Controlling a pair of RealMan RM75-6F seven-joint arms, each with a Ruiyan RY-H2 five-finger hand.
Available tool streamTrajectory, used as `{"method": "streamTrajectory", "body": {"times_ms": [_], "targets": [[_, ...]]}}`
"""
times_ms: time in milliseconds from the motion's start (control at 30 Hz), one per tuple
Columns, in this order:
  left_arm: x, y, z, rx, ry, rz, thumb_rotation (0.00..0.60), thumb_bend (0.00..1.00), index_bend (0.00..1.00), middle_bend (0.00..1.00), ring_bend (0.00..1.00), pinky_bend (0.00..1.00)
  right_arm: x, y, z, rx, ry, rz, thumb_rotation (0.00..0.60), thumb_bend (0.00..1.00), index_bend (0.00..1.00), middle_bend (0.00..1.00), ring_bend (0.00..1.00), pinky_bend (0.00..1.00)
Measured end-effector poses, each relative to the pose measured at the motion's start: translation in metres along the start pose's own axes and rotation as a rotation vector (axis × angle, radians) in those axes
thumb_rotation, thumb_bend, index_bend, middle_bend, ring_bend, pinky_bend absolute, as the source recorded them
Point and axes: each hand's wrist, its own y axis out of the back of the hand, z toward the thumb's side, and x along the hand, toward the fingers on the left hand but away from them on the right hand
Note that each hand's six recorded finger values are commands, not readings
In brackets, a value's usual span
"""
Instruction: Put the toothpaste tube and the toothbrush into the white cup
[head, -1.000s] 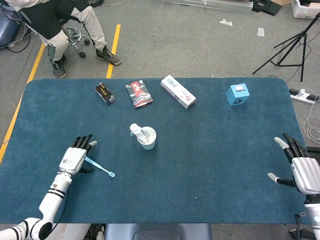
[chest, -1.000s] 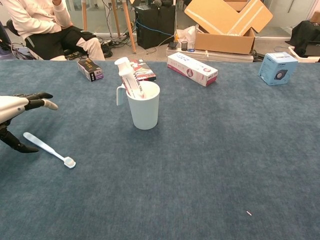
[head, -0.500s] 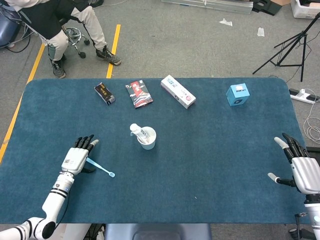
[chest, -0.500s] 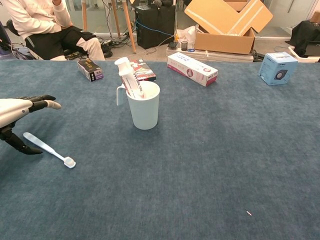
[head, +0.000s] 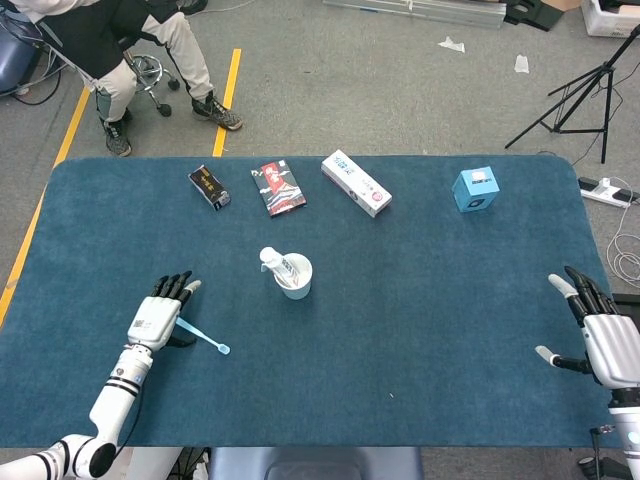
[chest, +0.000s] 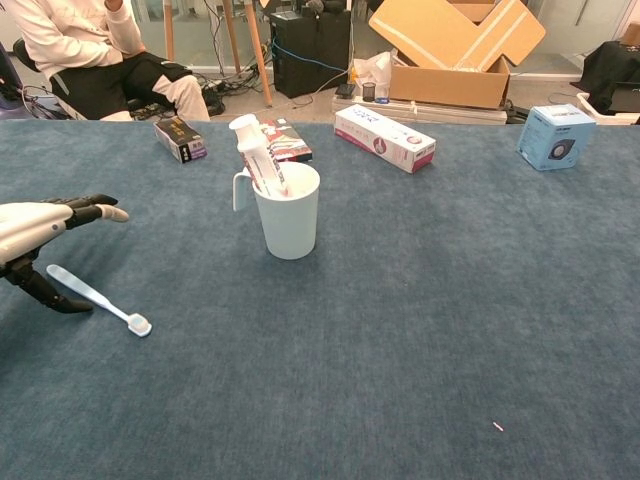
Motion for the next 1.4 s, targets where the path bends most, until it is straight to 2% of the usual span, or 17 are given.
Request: {"method": "streamTrajectory", "body": {"times_ms": [800, 1400], "targets": [[0.004, -0.004, 0.008, -0.022, 0.005, 0.006, 0.6, 0.0, 0.1, 0.0, 0.0, 0.0, 0.0, -0.001, 0.0, -0.002, -0.002, 0.008, 0.6, 0.04, 0.13, 0.0, 0.0, 0.18], [0.013, -0.004, 0.01, -0.036, 0.028, 0.004, 0.6, 0.0, 0.1, 0.0, 0.0, 0.0, 0.007, 0.011, -0.001, -0.026, 0.004, -0.034, 0.6, 0.04, 0.13, 0.0, 0.0, 0.18]]}}
